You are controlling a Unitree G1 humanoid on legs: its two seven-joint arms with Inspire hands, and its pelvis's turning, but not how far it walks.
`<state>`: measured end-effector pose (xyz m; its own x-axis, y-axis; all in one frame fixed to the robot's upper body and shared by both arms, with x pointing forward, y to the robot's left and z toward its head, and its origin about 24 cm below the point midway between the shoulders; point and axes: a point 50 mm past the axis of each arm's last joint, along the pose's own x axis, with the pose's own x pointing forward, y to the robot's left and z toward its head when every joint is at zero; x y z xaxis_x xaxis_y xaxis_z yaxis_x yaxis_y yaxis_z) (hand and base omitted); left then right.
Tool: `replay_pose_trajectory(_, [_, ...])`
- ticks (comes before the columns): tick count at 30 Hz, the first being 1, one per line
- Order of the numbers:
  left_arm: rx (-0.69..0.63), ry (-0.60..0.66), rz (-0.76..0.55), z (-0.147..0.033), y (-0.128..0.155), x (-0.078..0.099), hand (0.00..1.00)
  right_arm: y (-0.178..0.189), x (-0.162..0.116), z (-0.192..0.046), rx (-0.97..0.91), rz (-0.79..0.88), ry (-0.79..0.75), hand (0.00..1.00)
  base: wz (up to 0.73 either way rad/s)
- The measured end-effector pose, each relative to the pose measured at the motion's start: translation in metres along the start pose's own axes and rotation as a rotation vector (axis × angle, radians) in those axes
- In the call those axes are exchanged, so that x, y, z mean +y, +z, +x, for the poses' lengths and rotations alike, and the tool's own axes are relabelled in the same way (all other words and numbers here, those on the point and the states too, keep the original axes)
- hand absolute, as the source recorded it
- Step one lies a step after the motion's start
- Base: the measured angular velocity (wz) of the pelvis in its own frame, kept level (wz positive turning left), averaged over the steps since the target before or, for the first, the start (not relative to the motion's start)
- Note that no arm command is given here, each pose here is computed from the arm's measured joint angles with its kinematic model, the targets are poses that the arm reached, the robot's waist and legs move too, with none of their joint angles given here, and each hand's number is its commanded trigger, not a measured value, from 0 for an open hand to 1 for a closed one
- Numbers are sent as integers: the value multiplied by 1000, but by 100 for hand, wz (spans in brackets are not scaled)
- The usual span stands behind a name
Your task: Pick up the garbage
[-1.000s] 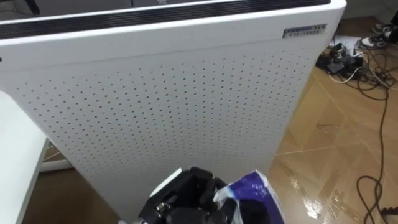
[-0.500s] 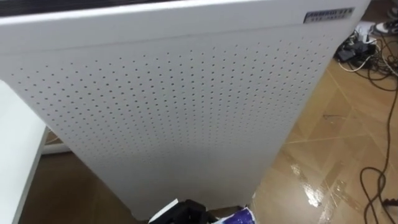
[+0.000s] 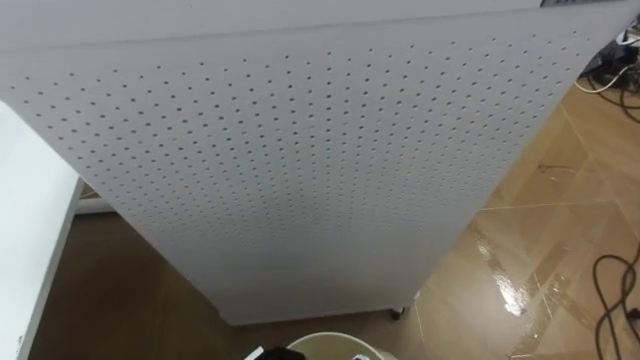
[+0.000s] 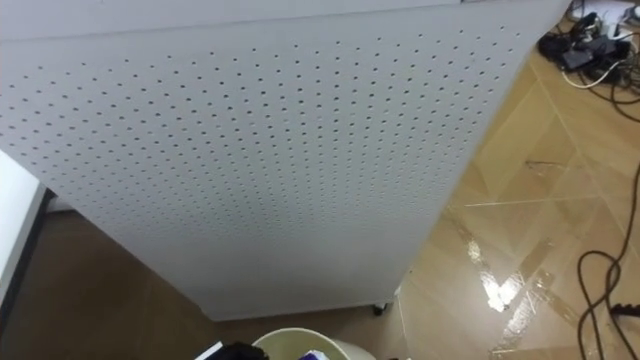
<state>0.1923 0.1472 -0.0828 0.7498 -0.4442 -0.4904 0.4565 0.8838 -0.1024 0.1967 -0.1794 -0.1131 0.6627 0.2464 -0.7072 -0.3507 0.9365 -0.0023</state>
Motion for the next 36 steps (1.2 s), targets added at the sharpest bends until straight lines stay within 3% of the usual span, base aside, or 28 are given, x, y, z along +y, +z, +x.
replay_pose_trajectory(8, [10,33,44,3,0,-2,100,0,0,0,0,4,-13,100,0])
replay_pose_trajectory(9, [15,39,51,3,-1,-1,54,0,0,0,0,4,-15,100,0])
replay_pose_trajectory(10, [22,53,46,4,-2,1,18,0,0,0,0,4,-16,100,0])
replay_pose_trajectory(11, [24,63,43,4,-2,2,0,0,0,0,0,4,-16,100,0])
replay_pose_trajectory(26, [39,113,29,6,-6,2,0,-1,0,0,3,8,-26,100,0])
replay_pose_trajectory(36, [163,134,12,-4,-37,6,0,-17,-5,-3,64,58,-55,100,0])
